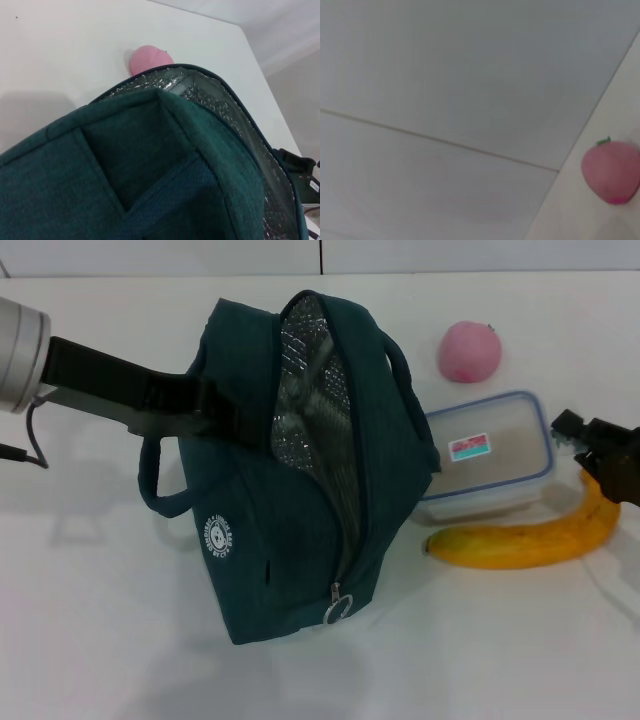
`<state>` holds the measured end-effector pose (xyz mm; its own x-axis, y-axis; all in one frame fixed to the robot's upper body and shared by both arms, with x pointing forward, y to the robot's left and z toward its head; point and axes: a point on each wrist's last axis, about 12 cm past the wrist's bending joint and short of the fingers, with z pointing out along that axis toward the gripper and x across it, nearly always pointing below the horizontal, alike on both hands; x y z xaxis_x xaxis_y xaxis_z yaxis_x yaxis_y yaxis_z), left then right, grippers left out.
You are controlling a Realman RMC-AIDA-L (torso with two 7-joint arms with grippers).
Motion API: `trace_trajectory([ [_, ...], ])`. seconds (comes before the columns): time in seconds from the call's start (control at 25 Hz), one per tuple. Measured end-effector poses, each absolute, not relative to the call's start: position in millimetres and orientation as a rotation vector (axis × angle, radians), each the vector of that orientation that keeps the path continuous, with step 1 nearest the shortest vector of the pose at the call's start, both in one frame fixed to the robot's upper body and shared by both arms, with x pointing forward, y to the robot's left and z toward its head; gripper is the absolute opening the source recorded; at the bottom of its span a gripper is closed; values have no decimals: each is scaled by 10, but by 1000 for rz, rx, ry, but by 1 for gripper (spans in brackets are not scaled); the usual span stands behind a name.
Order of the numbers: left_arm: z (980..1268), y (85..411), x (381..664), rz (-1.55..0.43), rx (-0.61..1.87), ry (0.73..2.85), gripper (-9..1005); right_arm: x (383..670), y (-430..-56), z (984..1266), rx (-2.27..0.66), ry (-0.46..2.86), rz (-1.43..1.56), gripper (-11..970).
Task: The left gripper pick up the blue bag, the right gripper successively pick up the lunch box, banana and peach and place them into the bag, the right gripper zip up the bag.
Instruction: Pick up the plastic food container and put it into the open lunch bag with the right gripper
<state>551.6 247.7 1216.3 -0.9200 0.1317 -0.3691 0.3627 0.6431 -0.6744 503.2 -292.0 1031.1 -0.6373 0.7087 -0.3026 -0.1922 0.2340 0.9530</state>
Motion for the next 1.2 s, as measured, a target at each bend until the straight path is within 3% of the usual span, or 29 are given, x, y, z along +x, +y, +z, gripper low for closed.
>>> trace_trajectory([
  [1.2, 12187, 2479, 5446, -1193, 429, 2535, 41, 4805, -3125, 10479, 731, 1376, 1729, 97],
])
